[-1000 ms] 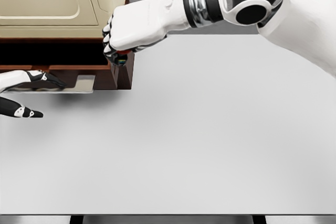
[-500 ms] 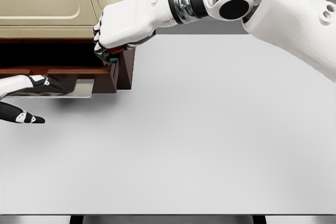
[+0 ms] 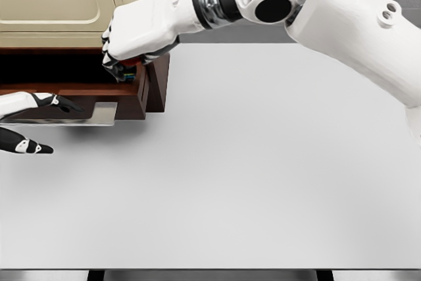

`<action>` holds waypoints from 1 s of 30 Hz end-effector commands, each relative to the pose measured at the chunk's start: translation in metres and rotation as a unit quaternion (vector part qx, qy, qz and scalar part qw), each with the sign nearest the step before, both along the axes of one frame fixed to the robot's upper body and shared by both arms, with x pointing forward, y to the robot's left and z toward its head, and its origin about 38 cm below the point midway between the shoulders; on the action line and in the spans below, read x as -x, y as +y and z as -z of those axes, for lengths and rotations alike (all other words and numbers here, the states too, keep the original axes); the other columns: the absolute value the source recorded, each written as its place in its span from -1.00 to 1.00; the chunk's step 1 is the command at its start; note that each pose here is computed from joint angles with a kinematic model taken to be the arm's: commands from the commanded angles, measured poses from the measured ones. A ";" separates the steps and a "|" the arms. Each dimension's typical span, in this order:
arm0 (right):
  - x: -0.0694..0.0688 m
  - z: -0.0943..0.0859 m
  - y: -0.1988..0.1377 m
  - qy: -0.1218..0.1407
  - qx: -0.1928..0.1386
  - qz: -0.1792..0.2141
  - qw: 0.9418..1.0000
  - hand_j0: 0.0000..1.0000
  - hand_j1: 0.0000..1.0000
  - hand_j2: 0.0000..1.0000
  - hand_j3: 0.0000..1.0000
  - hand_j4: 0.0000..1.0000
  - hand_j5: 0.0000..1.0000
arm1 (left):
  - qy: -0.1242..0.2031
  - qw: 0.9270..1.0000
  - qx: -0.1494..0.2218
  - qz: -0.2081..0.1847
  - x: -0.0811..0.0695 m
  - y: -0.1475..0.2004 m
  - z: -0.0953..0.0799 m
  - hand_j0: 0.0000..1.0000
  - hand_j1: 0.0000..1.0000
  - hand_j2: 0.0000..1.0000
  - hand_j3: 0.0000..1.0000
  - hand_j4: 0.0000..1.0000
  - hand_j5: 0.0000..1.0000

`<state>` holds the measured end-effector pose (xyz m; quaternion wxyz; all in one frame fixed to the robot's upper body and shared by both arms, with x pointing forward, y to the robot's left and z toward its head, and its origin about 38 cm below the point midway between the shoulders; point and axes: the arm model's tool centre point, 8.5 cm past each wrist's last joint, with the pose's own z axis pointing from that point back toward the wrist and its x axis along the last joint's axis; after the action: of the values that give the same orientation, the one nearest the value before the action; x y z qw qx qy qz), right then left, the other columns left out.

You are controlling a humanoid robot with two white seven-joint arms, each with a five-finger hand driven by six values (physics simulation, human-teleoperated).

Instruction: Open the cabinet drawer with left arm, and place a switch into the drawer with right arm

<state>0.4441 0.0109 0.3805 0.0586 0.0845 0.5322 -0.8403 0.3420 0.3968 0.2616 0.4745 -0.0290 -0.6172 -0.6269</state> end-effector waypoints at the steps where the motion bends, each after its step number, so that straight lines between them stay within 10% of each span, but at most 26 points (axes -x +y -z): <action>1: -0.002 0.000 0.003 0.002 -0.001 0.003 1.000 -0.03 -0.03 -0.03 -0.03 -0.03 -0.03 | -0.004 1.000 0.005 -0.004 -0.001 0.001 -0.005 0.66 0.66 0.66 0.66 0.66 0.66; 30: -0.006 0.001 0.020 -0.023 0.011 0.008 1.000 0.11 0.11 0.11 0.11 0.11 0.11 | -0.012 1.000 -0.015 0.012 0.013 -0.001 -0.026 0.44 0.44 0.44 0.44 0.44 0.44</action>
<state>0.4502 0.0295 0.3775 0.0650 0.1053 0.5192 -0.8456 0.3298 0.3939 0.2846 0.4579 -0.0237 -0.6127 -0.6437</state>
